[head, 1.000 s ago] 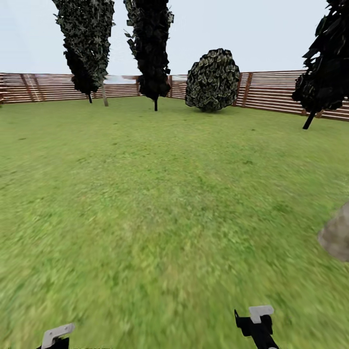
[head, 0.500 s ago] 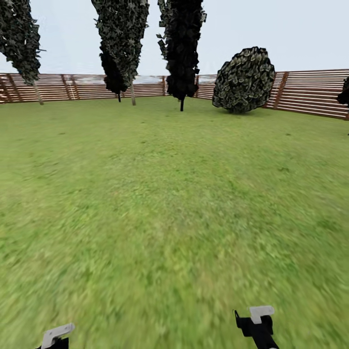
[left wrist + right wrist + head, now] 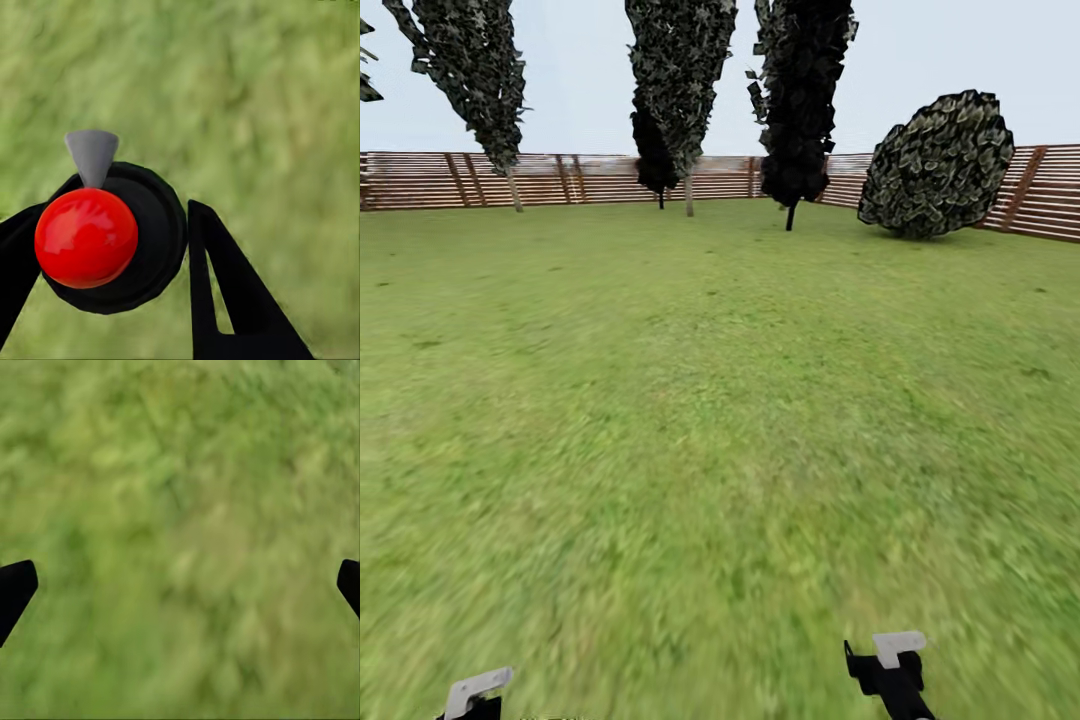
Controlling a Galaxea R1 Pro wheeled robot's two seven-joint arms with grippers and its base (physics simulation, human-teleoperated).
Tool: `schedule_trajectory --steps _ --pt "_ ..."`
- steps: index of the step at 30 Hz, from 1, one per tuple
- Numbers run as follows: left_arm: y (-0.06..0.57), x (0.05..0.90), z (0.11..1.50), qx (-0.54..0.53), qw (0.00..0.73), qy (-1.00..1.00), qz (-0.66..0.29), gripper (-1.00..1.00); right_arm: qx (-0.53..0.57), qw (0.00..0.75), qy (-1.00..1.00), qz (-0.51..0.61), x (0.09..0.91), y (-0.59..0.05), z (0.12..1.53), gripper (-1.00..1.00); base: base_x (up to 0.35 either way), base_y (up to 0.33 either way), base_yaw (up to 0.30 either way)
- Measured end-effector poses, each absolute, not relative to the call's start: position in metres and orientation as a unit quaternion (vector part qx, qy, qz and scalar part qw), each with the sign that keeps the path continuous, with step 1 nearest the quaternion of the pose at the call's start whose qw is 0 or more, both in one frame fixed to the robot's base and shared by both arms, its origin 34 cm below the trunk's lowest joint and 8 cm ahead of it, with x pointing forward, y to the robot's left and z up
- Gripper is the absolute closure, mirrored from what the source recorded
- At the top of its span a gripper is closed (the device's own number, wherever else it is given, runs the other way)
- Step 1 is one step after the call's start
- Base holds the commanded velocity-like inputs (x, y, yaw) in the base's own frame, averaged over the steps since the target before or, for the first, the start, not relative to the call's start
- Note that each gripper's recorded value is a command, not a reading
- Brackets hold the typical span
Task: In the garden, pick up the pesticide atomizer on the floor and spray pesticide onto both trees until each tree trunk is fully covered.
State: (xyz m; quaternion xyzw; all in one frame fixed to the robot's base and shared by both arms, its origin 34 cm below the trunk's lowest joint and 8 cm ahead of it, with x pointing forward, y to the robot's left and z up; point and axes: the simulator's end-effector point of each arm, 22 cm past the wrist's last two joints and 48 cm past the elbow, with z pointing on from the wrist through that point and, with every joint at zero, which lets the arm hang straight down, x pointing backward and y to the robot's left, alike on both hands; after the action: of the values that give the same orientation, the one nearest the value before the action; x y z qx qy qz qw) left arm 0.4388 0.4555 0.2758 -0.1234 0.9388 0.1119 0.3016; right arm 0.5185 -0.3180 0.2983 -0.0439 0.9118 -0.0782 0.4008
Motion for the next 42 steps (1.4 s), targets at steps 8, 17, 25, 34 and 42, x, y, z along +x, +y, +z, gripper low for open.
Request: schedule_trajectory --steps 8,17,25,34,42 --pt "0.4555 0.4388 0.2758 -0.123 0.302 0.939 0.112 1.00 -0.044 0.401 0.912 -0.079 0.5188 -0.3184 0.2986 -1.00 0.090 0.333 0.282" --pt "0.4557 0.4388 0.2758 -0.124 0.302 0.939 0.112 1.00 -0.044 0.401 0.912 -0.078 0.5185 -0.3173 0.2983 -1.00 0.100 0.333 0.282" --pt "0.4557 0.4387 0.2758 -0.124 0.302 0.939 0.112 1.00 -0.044 0.401 0.912 -0.078 0.5187 -0.3172 0.2984 -1.00 0.112 0.333 0.282" --pt "0.4557 0.4388 0.2758 -0.124 0.302 0.939 0.112 1.00 -0.044 0.401 0.912 -0.078 0.5187 -0.3173 0.2984 -1.00 0.114 0.333 0.282" --pt "0.4557 0.4388 0.2758 -0.124 0.302 0.939 0.112 1.00 -0.044 0.401 0.912 -0.078 0.5185 -0.3172 0.2982 -1.00 0.114 0.333 0.282"
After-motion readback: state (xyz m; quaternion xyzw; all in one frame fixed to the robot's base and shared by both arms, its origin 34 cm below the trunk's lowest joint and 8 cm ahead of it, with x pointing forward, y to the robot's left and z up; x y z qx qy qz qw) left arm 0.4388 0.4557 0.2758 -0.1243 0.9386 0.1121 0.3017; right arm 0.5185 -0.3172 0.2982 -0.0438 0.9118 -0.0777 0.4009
